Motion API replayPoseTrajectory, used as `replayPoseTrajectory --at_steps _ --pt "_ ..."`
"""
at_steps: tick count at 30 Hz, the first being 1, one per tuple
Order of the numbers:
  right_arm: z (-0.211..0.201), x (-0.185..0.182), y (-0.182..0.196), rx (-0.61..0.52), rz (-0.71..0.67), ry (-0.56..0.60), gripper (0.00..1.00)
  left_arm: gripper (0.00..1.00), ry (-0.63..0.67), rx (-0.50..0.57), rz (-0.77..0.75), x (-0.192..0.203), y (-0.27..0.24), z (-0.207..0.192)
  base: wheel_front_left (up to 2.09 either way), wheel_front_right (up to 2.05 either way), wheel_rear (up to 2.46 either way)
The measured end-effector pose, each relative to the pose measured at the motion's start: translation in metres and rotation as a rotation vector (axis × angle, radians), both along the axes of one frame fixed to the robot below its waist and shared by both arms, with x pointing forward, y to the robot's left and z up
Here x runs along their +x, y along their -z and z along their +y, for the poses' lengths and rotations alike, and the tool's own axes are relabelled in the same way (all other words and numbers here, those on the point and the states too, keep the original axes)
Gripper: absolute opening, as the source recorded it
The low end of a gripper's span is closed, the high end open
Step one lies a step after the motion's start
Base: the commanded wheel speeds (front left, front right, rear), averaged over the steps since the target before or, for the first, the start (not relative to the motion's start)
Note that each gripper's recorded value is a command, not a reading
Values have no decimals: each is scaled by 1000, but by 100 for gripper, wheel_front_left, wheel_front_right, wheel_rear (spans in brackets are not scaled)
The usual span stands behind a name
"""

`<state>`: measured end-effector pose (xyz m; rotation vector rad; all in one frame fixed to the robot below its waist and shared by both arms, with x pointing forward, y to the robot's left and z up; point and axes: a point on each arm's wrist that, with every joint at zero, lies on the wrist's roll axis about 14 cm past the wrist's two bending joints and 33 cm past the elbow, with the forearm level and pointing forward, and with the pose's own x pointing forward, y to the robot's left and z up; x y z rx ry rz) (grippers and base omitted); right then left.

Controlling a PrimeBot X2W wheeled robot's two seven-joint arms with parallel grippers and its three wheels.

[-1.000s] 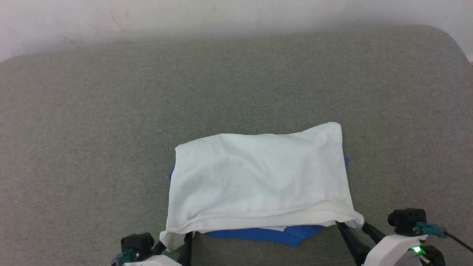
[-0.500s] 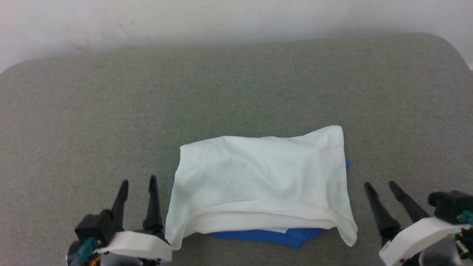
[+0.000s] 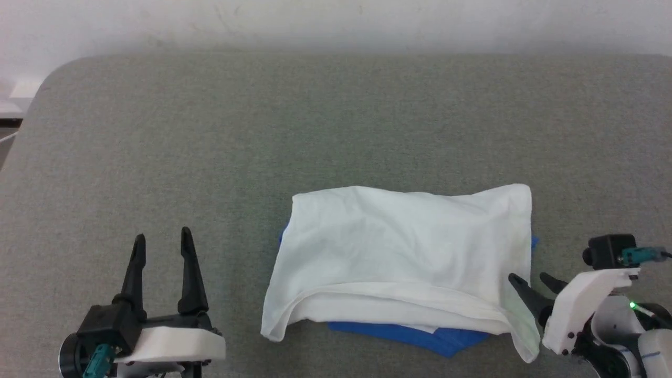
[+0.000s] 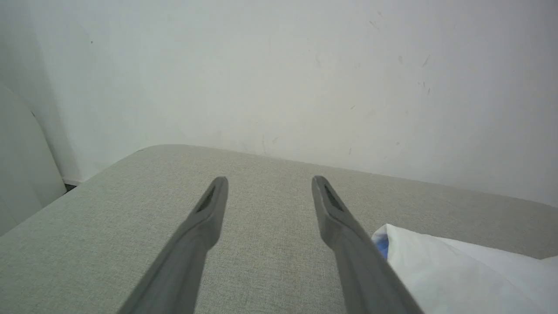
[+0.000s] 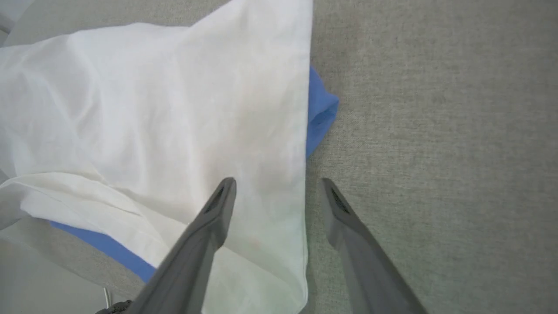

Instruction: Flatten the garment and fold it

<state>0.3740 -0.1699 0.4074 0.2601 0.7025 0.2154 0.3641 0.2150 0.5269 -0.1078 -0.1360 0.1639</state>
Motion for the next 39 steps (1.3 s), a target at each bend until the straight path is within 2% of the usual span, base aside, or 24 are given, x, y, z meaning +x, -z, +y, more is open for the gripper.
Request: replayPoseTrajectory --at_steps 12,13,14,15,16,22,28,32,39 --pt "31 7 48 24 269 -114 100 100 -30 9 14 -11 5 8 0 0 0" --pt "34 6 48 26 284 -125 91 100 -28 8 15 -11 5 8 0 0 0" --pt "36 6 48 34 294 -132 38 100 -29 9 14 -11 5 9 0 0 0" --pt "39 5 48 39 297 -140 15 100 -30 9 14 -11 5 9 0 0 0" --pt "43 4 47 44 298 -150 0 100 -28 8 13 -12 5 9 0 0 0" --pt "56 2 39 43 233 -188 0 100 3 25 31 -14 11 3 0 0 0" --pt "51 18 5 20 49 -185 0 100 23 43 24 -17 8 -1 0 0 0" --pt "26 22 -16 -17 -28 -144 0 100 30 40 14 -22 6 -4 0 0 0" --pt "-54 -1 -14 -134 7 17 0 100 57 29 1 -25 3 -13 0 0 0"
